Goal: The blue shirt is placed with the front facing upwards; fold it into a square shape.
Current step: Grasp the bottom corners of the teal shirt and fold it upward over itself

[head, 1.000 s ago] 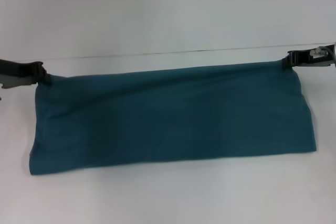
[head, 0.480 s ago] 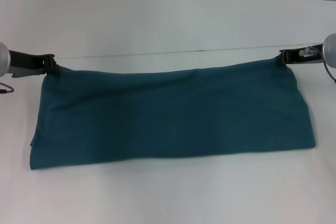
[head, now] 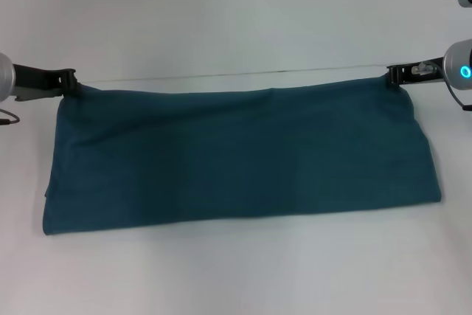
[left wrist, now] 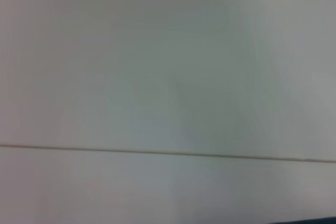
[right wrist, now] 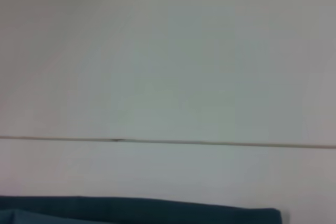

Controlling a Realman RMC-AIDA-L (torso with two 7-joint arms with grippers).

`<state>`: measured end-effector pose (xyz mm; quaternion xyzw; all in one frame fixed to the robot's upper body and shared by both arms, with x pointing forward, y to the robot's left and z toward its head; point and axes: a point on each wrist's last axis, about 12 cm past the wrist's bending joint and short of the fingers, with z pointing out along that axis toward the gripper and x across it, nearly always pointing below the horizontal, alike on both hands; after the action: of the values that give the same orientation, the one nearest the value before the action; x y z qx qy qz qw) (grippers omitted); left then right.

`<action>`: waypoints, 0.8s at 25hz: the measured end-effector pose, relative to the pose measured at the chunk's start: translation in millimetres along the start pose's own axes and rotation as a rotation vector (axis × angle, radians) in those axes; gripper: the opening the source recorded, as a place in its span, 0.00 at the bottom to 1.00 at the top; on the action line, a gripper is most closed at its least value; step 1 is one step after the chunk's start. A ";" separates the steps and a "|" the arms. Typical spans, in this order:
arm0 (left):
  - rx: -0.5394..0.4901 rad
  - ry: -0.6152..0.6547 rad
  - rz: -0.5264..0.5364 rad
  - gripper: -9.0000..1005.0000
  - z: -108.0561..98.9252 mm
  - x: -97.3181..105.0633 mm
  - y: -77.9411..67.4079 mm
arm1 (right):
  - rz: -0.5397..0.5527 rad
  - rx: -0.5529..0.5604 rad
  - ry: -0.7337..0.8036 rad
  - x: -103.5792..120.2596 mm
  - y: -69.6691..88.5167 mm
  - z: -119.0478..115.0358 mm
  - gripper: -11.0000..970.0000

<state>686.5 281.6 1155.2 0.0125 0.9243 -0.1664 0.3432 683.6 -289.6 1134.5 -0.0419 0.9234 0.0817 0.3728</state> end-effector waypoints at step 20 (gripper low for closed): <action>-0.037 -0.028 -0.079 0.09 0.0 -0.4 7.5 | -0.095 0.079 -0.024 -20.9 3.3 -0.6 0.08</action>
<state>687.8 288.7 1153.3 -0.0326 0.9221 -0.1627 0.3496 697.8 -286.1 1149.9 -0.0699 0.9183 0.0280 0.3886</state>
